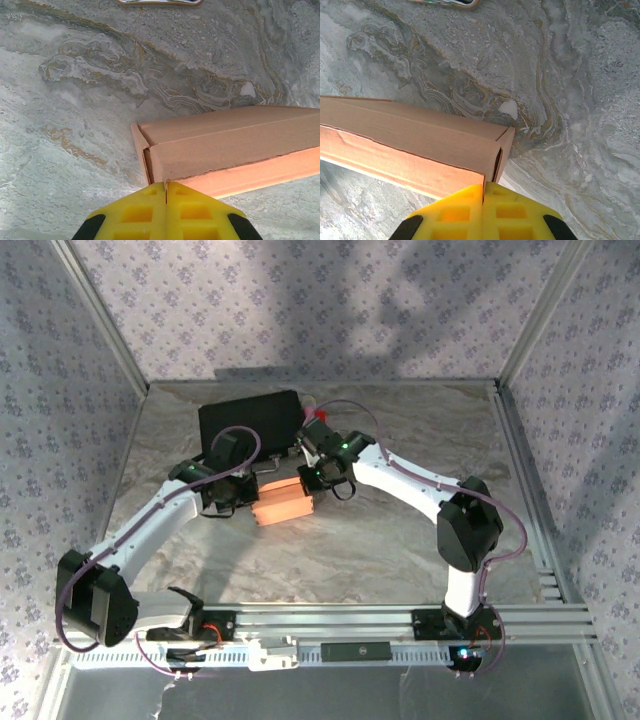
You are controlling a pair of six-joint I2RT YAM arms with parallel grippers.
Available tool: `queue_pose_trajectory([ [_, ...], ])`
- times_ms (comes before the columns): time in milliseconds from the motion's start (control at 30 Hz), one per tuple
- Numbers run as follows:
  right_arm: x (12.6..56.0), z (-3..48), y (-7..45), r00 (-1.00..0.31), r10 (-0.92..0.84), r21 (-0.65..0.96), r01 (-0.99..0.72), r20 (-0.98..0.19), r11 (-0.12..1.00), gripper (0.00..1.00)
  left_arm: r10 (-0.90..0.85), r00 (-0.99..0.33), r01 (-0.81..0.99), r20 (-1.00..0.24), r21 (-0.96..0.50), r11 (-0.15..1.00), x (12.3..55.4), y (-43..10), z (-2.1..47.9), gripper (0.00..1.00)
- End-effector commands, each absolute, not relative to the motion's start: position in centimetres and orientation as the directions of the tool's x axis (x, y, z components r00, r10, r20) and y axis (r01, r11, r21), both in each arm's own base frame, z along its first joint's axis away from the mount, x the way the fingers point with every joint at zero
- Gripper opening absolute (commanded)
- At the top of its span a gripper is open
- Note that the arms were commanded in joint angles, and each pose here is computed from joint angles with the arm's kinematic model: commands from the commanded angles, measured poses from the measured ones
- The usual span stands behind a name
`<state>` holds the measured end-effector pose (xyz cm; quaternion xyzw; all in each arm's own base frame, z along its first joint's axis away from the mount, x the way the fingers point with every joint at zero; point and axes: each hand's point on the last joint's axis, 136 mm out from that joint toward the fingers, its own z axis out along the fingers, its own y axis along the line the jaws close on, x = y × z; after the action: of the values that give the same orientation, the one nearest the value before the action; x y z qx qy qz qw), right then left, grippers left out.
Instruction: Fold the paper box
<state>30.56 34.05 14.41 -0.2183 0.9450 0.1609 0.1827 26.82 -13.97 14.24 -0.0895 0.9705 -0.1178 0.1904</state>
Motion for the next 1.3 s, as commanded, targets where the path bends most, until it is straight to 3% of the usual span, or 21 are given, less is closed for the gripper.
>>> queue_pose_trajectory([
  [0,29.5,15.6,35.3,-0.833,-0.367,0.281,-0.5,-0.414,0.819,0.0,-0.213,-0.917,-0.092,-0.336,-0.342,0.935,27.2,-15.9,15.2,0.0],
  [933,29.3,14.1,35.1,-0.785,-0.378,0.192,-0.521,-0.49,0.832,0.0,-0.18,-0.888,-0.045,-0.424,-0.308,0.95,26.1,-14.6,14.5,0.0],
  [1267,29.1,13.9,35.0,-0.734,-0.39,0.152,-0.551,-0.556,0.821,0.0,-0.194,-0.827,-0.023,-0.529,-0.313,0.95,25.8,-14.2,14.9,0.0],
])
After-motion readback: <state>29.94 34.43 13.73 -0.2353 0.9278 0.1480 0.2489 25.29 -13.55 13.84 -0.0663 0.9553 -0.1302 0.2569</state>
